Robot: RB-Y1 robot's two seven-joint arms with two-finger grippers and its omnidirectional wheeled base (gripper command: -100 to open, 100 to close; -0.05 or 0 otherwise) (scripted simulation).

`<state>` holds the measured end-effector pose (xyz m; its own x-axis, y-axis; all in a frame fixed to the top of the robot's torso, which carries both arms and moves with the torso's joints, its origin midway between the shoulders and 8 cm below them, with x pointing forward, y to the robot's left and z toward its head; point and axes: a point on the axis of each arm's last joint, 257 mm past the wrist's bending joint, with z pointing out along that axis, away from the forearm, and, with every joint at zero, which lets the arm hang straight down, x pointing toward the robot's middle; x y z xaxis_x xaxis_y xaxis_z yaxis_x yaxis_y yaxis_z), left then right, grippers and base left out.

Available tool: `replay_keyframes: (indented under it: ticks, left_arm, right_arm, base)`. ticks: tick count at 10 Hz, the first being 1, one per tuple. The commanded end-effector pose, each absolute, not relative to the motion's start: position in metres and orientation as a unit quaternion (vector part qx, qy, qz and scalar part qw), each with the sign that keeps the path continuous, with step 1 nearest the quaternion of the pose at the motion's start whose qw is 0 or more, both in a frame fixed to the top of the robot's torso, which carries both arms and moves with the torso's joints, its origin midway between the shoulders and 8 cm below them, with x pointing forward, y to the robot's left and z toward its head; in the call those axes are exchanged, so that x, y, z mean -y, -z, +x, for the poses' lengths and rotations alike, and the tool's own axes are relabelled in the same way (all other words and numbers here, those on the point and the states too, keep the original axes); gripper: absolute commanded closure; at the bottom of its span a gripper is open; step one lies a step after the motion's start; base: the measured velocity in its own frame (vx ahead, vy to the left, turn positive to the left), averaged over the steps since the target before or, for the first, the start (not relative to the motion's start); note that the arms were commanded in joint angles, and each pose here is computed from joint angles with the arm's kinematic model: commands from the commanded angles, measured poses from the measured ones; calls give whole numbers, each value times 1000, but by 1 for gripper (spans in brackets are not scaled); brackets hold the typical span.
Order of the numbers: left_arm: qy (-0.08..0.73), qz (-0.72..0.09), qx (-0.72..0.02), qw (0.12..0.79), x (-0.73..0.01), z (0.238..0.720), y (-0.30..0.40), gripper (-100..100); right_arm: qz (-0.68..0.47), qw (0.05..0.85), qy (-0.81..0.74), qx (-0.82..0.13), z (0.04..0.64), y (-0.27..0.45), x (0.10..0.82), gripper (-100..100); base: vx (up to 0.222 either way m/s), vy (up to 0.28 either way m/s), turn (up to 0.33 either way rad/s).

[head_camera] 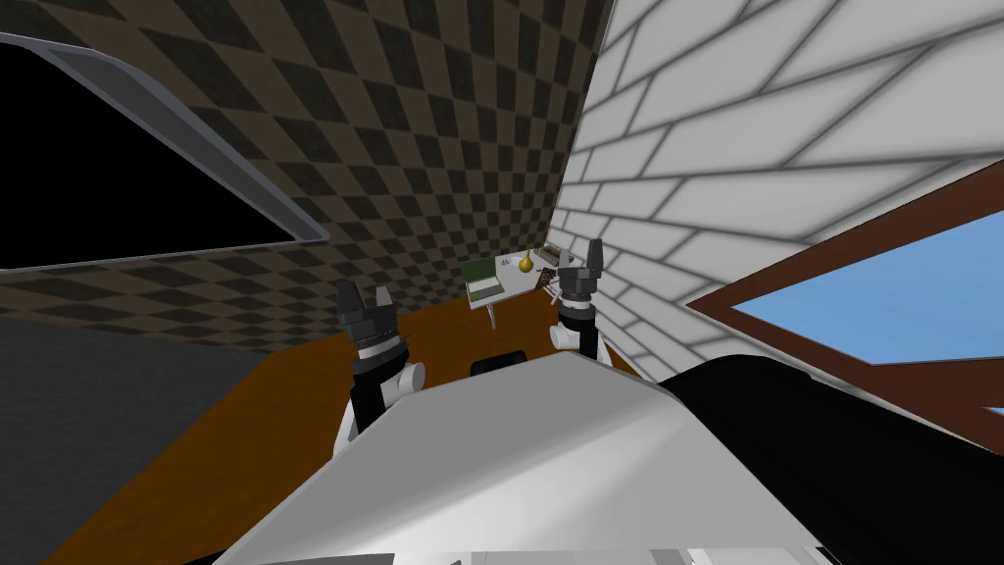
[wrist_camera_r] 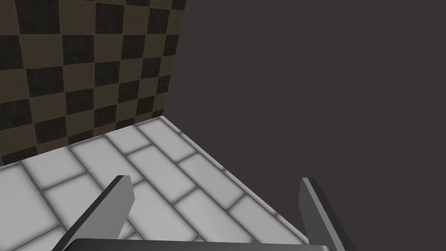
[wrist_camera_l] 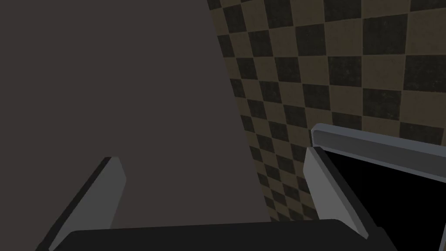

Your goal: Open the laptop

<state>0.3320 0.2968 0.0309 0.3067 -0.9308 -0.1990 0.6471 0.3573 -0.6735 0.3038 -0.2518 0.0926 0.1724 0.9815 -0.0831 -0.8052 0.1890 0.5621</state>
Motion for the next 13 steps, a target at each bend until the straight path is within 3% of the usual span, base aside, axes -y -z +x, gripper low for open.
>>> replay_keyframes:
  ticks: [1,9,10,13]
  left_arm:
    - [512,-244,-291,771,-297,332,-31,0]
    - [512,-244,-291,771,-297,332,-31,0]
    - [519,-230,-309,763,-288,338,-29,-100]
    - [533,-211,-340,745,-273,350,-23,-100]
  right_arm:
    - [200,739,-604,-220,304,-93,252,0]
    - [200,739,-605,-220,304,-93,252,0]
    - [200,739,-605,-220,304,-93,252,0]
    - [200,739,-604,-220,304,-92,252,0]
  base:
    - [0,0,0]
    - [0,0,0]
    - [67,46,-127]
    - [122,143,-169]
